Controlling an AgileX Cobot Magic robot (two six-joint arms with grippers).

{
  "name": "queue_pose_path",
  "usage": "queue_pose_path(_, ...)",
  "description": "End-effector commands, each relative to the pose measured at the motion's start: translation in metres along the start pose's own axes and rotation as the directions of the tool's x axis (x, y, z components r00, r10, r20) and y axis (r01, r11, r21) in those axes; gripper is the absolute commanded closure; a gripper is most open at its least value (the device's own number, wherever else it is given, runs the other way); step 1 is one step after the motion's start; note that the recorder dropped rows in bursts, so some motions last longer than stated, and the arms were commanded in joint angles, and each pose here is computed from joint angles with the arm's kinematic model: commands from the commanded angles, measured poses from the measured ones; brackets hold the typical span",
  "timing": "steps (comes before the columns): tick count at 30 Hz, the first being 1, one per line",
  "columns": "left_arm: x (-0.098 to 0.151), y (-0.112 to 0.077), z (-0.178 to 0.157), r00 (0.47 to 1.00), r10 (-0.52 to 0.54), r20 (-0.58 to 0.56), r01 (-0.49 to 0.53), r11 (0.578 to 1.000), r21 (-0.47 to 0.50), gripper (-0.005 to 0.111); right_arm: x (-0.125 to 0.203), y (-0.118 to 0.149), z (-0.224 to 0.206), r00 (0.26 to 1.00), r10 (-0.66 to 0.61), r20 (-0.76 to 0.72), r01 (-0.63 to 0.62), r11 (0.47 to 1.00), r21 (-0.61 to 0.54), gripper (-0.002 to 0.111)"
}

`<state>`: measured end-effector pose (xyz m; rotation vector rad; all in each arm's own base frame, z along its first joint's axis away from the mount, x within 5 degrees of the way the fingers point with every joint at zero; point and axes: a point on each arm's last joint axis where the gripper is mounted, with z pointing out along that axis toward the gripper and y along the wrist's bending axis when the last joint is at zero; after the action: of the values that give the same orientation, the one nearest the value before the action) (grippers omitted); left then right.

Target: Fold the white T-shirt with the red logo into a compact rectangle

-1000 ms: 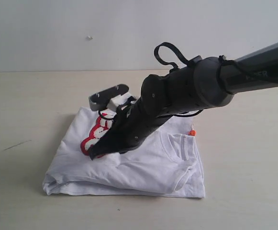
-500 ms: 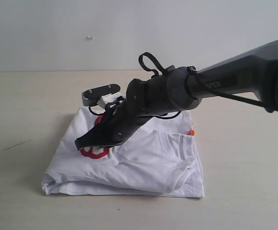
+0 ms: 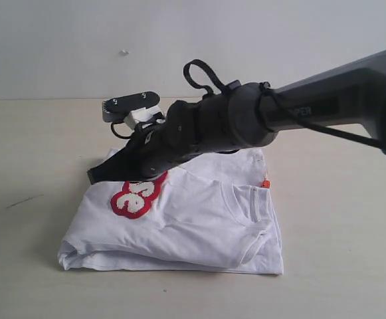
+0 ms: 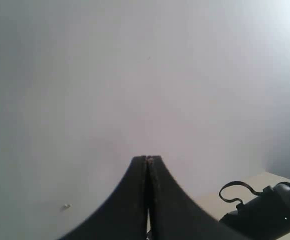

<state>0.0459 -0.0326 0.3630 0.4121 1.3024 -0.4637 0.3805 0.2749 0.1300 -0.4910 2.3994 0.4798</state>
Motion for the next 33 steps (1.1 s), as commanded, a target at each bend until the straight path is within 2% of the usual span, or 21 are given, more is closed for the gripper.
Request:
queue_pose_path(1, -0.001, 0.001, -0.001, 1.000, 0.001, 0.013, -0.001, 1.000, -0.007, 0.107, 0.016, -0.002, 0.017, 0.998, 0.028, -0.051, -0.027, 1.000, 0.003, 0.108)
queue_pose_path(5, -0.001, 0.001, -0.001, 1.000, 0.001, 0.013, -0.001, 1.000, -0.007, 0.107, 0.022, -0.004, 0.019, 0.994, -0.015, -0.105, 0.015, 1.000, 0.004, 0.108)
queue_pose_path(11, -0.001, 0.001, -0.001, 1.000, 0.001, 0.013, -0.001, 1.000, -0.007, 0.107, -0.003, 0.007, -0.015, 0.997, -0.052, -0.055, 0.051, 0.998, -0.028, 0.108)
queue_pose_path(14, -0.001, 0.000, -0.001, 1.000, -0.003, 0.017, 0.004, 1.000, -0.006, 0.107, -0.016, 0.017, -0.042, 0.996, -0.080, 0.043, 0.081, 0.996, -0.030, 0.108)
queue_pose_path(17, -0.003, 0.000, -0.005, 0.999, -0.006, 0.032, 0.006, 1.000, -0.007, 0.107, -0.014, 0.023, -0.063, 0.985, -0.092, 0.148, 0.096, 0.995, -0.015, 0.108)
queue_pose_path(24, -0.005, 0.000, -0.012, 0.998, -0.004, 0.057, 0.005, 1.000, -0.004, 0.107, -0.004, 0.020, -0.121, 0.962, -0.101, 0.252, 0.103, 0.995, 0.006, 0.108)
queue_pose_path(33, -0.007, -0.001, -0.016, 0.997, -0.003, 0.072, 0.004, 1.000, -0.003, 0.107, 0.014, 0.018, -0.227, 0.887, -0.093, 0.452, 0.105, 0.994, -0.001, 0.108)
